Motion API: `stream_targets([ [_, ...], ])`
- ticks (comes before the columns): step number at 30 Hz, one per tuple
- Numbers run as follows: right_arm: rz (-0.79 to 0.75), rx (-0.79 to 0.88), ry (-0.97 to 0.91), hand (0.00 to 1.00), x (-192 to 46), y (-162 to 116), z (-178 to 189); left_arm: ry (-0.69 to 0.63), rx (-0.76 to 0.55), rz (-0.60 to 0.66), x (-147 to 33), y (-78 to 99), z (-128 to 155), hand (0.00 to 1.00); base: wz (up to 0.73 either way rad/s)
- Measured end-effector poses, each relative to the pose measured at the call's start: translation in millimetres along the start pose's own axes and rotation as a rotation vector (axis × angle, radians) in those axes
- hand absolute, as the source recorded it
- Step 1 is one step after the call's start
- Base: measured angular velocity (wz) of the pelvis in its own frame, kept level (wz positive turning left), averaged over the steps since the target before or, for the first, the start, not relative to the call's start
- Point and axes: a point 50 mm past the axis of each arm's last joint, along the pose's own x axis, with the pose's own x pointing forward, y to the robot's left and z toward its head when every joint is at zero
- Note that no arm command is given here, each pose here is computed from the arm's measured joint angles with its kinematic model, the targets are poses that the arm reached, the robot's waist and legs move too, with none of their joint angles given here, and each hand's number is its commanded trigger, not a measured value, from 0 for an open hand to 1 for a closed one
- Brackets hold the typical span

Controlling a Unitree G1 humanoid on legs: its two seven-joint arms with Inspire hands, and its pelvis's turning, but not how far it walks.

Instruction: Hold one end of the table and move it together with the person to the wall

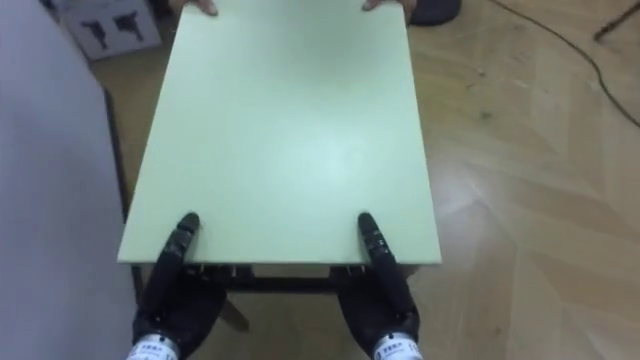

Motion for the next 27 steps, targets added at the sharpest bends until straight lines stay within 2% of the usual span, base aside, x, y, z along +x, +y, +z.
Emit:
stream_targets([
  [8,0.01,-0.021,0.048,1.0,12.1,6.1,-8.2,-0.048,-0.015,0.029,-1.8,5.4,8.6,1.0,0.3],
  [13,0.033,-0.008,0.032,1.0,16.2,11.3,-6.3,-0.054,0.006,-0.009,6.1,-2.9,13.8,1.0,1.37],
  [16,0.04,-0.035,0.04,1.0,18.1,12.9,0.2,-0.055,-0.02,-0.008,5.2,-3.1,8.7,1.0,-0.07],
  [27,0.021,-0.042,0.039,1.0,15.1,9.3,0.3,-0.047,-0.015,0.008,3.4,-0.5,5.4,1.0,0.27],
])
